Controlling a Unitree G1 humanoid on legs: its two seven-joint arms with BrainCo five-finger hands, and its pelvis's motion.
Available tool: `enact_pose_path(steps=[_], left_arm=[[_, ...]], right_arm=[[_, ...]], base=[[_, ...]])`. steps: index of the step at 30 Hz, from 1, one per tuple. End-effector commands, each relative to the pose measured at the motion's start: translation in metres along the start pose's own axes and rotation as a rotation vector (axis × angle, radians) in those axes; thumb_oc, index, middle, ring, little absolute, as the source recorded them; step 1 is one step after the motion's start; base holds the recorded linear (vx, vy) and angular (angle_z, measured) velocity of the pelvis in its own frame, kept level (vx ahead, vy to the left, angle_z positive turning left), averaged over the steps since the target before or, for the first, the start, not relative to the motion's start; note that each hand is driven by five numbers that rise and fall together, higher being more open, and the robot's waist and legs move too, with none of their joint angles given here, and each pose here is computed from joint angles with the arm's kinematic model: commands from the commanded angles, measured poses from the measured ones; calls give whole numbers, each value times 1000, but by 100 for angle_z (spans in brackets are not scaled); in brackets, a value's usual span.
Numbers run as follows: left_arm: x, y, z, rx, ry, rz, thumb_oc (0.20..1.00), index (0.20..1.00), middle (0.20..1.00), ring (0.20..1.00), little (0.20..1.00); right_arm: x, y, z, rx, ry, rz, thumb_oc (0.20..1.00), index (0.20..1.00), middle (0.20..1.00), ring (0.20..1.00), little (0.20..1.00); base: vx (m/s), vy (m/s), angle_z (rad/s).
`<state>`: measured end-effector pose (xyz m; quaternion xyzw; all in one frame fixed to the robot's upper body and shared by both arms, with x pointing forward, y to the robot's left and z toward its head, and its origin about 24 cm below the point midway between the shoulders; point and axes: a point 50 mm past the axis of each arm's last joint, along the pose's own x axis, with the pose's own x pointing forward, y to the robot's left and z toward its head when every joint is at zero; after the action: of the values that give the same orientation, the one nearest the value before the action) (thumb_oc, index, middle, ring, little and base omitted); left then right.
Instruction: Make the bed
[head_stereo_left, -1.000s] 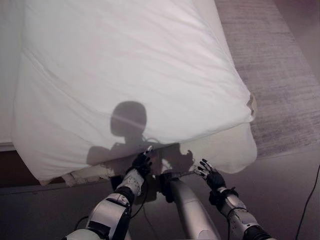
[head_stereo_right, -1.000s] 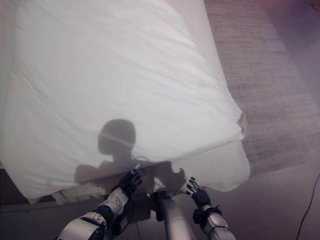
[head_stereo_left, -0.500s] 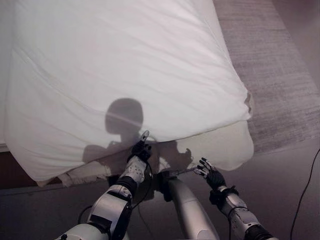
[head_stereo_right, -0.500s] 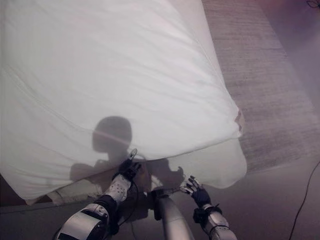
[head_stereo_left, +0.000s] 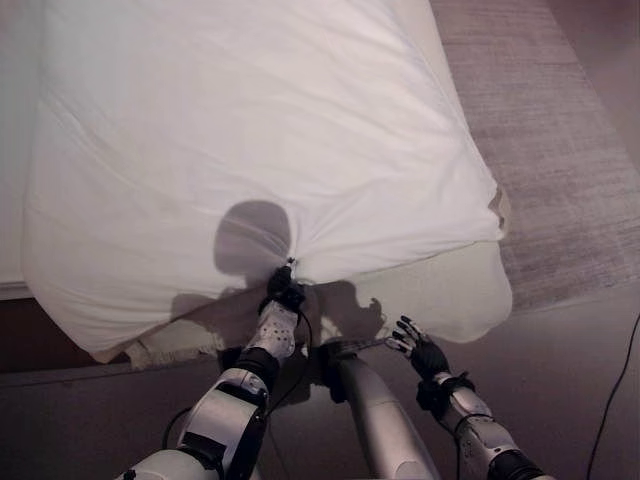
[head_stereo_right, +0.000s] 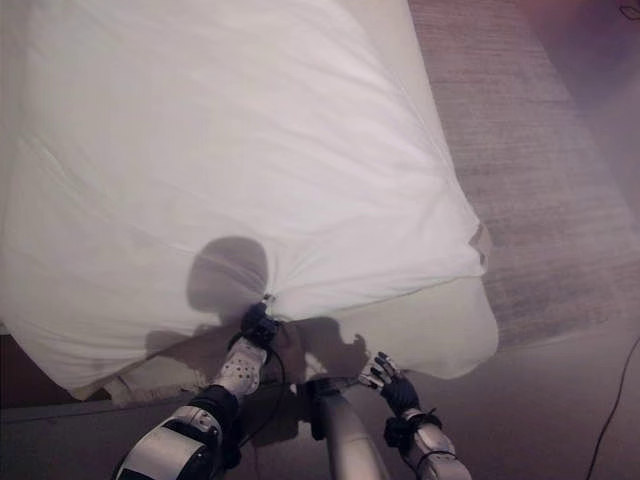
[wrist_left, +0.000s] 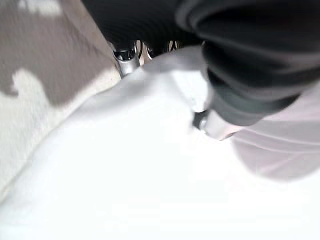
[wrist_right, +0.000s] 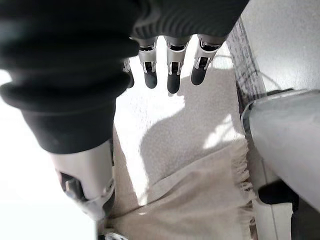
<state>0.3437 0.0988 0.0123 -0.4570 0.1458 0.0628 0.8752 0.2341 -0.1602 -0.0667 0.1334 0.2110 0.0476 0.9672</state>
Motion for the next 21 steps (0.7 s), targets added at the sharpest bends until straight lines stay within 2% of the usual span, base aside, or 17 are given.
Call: enact_pose_path(steps=[1,4,5,10,13,15,17,19,21], left_arm=[[-6,-59,-15,-44,10,-272,200,200,200,200,200],[-10,-63,-13,-68,-5,-316,200,200,200,200,200],[-18,-73,-8,-116,-30,-394,200,200,200,200,200],[-35,-88,3,-154,-73,-528,200,200,200,200,200],[-42,-90,8,-170,-92,-553,200,200,200,200,200],[-51,-96,17,-224,-129,-592,200,200,200,200,200],[-51,-96,17,-224,-129,-592,200,200,200,200,200],[-62,-102,34,-279,-194,-643,200,200,200,200,200],[-69,-108,43,-304,-231,-669,200,200,200,200,200]], right_arm=[[-3,2,15,40,-91,33,1000,1000,1000,1000,1000],[-1,9,18,106,-110,73,1000,1000,1000,1000,1000],[5,23,22,247,-127,146,1000,1000,1000,1000,1000],[9,46,20,437,-95,247,1000,1000,1000,1000,1000],[12,57,21,473,-85,287,1000,1000,1000,1000,1000],[21,74,26,591,-66,326,1000,1000,1000,1000,1000],[21,74,26,591,-66,326,1000,1000,1000,1000,1000],[30,94,33,758,-41,379,1000,1000,1000,1000,1000],[34,101,40,835,-53,395,1000,1000,1000,1000,1000]], base=[[0,0,0],[6,9,4],[7,14,6],[6,-3,8],[12,-7,12],[16,1,15],[12,5,12],[33,5,7],[19,-10,20]])
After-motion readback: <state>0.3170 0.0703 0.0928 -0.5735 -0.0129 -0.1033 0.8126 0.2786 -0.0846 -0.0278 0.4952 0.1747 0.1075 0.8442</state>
